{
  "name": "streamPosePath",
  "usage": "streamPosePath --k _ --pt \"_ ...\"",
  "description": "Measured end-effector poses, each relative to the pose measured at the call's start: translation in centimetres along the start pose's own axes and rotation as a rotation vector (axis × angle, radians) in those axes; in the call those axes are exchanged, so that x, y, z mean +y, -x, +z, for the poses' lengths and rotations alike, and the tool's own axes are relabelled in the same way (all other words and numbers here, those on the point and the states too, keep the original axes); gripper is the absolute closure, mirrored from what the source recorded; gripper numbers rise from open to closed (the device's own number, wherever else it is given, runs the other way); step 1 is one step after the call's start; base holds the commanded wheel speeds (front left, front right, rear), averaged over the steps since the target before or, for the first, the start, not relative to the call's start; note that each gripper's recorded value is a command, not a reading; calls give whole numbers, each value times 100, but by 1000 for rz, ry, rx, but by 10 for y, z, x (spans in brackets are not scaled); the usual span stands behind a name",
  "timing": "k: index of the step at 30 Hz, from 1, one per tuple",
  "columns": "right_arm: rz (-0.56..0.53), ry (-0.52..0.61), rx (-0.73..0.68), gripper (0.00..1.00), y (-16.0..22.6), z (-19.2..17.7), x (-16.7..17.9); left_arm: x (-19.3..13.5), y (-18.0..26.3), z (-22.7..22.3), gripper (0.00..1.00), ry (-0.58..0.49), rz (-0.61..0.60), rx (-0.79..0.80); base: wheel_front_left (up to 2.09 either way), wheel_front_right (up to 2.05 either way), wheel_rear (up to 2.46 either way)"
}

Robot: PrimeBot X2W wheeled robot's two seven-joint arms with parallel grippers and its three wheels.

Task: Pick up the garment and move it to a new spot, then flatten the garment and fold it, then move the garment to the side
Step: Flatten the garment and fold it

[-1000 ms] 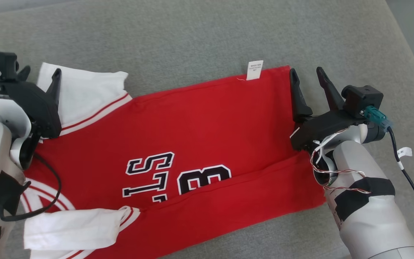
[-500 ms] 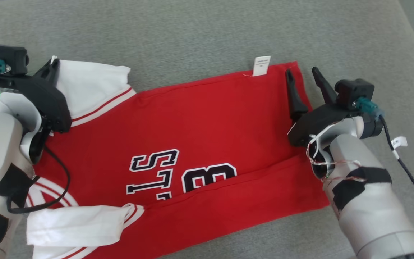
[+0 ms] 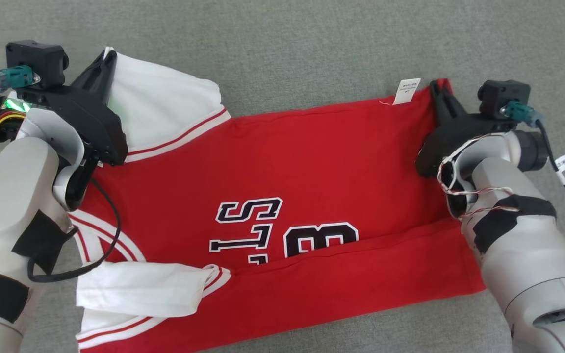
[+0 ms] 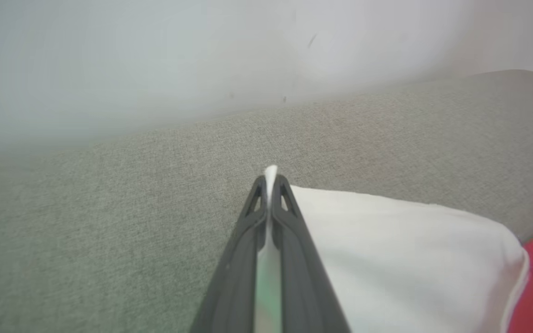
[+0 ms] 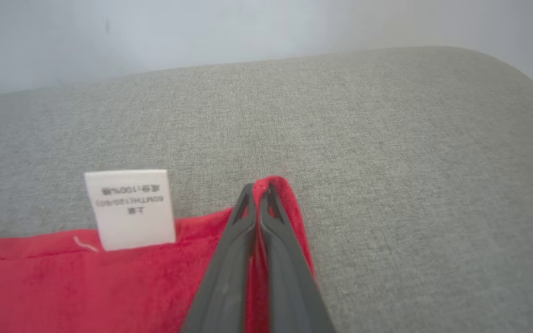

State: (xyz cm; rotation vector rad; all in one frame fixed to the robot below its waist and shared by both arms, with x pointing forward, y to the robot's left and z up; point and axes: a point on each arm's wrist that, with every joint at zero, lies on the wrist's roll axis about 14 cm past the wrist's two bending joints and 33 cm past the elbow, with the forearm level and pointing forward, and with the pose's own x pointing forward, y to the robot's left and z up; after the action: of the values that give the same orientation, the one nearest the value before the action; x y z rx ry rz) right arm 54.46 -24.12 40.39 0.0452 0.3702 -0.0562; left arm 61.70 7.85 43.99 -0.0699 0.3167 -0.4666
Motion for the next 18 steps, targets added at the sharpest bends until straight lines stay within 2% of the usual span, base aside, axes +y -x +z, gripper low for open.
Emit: streamPosePath --k 7,18 --pt "-18 -18 -71 100 10 26 -7 -5 17 35 100 5 -2 -121 0 0 0" --pt "15 -119 -125 100 49 11 3 -35 79 27 100 93 -51 -229 0 0 0"
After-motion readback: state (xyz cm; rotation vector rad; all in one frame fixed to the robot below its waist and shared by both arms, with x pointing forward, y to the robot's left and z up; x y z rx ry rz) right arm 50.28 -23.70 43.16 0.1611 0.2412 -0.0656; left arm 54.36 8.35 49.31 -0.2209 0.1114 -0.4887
